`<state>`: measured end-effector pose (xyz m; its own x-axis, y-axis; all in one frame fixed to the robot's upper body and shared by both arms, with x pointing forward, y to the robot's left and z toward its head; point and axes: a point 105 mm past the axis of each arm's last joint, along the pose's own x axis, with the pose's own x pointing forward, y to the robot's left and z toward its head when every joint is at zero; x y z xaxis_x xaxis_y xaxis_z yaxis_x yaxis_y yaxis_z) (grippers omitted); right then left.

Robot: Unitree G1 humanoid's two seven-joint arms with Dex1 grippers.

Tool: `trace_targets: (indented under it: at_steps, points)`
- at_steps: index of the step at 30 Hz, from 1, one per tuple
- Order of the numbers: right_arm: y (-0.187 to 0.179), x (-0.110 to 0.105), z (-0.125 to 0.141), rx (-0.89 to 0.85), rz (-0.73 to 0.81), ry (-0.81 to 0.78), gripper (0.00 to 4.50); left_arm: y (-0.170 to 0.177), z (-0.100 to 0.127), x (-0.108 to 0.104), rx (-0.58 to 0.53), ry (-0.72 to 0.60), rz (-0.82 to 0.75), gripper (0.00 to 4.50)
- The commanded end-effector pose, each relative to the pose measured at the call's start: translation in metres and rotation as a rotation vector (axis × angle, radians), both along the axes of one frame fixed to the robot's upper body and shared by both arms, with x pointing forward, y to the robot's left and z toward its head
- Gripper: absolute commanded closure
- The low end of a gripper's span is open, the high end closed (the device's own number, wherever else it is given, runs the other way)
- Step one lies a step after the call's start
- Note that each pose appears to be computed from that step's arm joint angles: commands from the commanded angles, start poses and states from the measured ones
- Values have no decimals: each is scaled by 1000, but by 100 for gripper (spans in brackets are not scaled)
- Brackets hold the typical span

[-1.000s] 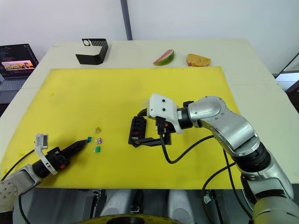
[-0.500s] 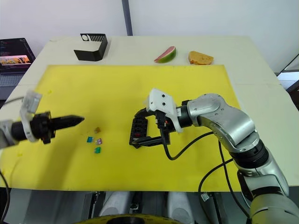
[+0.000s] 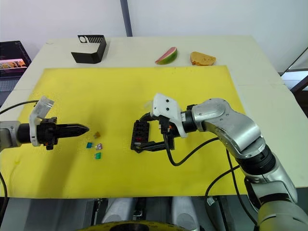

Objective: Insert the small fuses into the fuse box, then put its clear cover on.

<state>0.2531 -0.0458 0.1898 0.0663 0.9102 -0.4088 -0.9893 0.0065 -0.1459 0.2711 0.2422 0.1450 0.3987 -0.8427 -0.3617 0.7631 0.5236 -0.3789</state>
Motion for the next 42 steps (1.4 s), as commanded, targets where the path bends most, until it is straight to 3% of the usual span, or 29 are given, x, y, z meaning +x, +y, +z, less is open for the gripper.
trace_targets:
  at_steps: [1,7,16,22,34,42]
  points:
    - [2,-3,7,10,20,-49,0,9,-4,6,-26,51,8,260]
    - [-1,-2,6,-4,2,-60,0,16,-13,12,-46,113,14,260]
    - [-4,-4,5,-4,-33,-57,0,18,-14,-27,-189,269,84,260]
    - [-1,-4,3,-2,-30,-56,0,15,-22,-36,-226,327,144,260]
    - [0,-5,2,-15,-23,-75,0,9,-45,-26,-235,381,217,260]
    - [0,-6,3,-14,-26,-81,0,-8,-44,-23,-225,409,153,260]
